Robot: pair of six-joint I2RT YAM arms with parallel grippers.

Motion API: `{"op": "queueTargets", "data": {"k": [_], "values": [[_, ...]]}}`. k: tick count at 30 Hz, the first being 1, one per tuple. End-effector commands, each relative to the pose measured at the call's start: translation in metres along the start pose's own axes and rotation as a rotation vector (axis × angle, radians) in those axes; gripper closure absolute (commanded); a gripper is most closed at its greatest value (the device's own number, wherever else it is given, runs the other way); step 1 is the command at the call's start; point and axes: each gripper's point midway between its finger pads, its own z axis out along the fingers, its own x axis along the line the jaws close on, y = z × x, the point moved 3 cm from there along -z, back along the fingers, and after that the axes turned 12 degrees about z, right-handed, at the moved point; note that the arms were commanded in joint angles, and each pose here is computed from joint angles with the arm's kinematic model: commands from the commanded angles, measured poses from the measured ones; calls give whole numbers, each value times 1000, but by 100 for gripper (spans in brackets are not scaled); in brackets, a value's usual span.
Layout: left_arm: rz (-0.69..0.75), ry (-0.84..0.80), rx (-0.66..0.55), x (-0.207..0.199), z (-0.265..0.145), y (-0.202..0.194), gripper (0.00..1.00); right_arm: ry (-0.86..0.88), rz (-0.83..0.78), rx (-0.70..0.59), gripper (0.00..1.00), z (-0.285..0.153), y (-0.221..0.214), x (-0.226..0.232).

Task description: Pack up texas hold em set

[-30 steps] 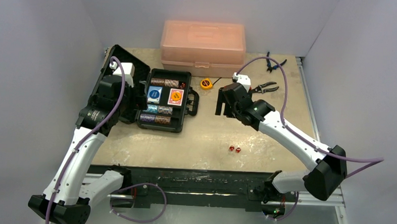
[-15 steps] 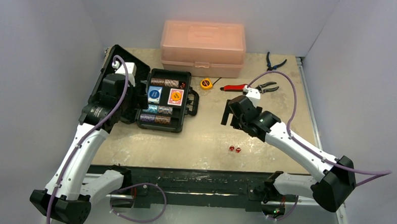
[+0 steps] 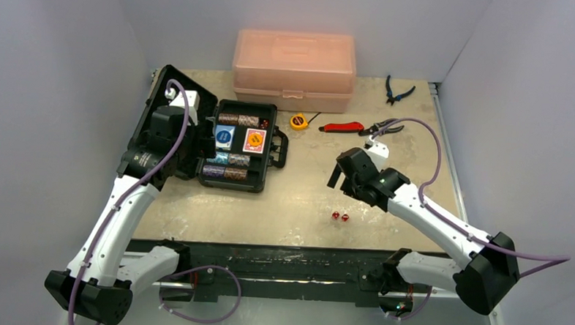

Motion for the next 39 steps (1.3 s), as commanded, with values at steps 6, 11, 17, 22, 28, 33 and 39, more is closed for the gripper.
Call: {"op": "queueTargets", "data": {"k": [6,11,17,22,28,33,39], "values": [[4,-5,-35,-1,0,8,8,-179,45,89,1,11,-26,-28],[2,-13,-39,-2,-1,9,8,-242,46,109,4,17,-34,-36],[-1,-18,-45,-2,-2,9,8,-253,55,142,7,23,-43,-37],[-1,-18,-48,-2,-3,10,8,-280,49,158,10,29,-51,-43],[-2,-19,-53,-2,-5,10,8,-297,52,164,16,33,-55,-47],[-3,-19,-57,-2,-6,10,8,-309,70,172,29,34,-61,-53],[-3,-19,-57,-2,-6,10,8,-323,72,181,41,39,-69,-63]]}}
